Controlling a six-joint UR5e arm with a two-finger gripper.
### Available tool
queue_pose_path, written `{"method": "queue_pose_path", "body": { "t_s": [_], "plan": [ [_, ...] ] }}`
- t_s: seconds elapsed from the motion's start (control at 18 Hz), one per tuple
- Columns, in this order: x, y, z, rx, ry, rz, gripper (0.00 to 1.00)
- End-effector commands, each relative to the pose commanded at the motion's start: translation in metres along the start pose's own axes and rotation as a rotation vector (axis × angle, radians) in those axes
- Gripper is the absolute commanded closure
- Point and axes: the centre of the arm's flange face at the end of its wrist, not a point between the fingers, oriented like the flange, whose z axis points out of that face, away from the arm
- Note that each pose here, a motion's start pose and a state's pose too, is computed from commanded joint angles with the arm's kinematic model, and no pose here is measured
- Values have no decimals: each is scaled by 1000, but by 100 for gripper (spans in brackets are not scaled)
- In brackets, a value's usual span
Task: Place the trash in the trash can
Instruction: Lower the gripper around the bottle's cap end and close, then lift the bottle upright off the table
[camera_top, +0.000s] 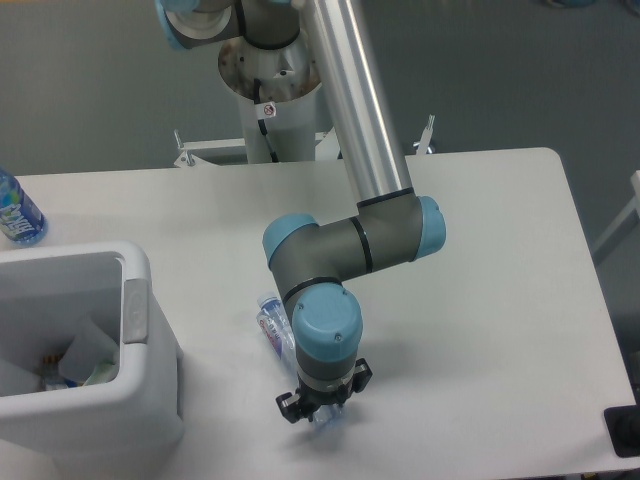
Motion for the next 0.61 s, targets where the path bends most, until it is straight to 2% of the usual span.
{"method": "queue_pose_path", "body": {
  "t_s": [0.44, 0.61],
  "plan": [
    [-1, -1, -19, 28, 1, 48, 53],
    [-9, -5, -47, 75, -21, 78, 53]
  ]
}}
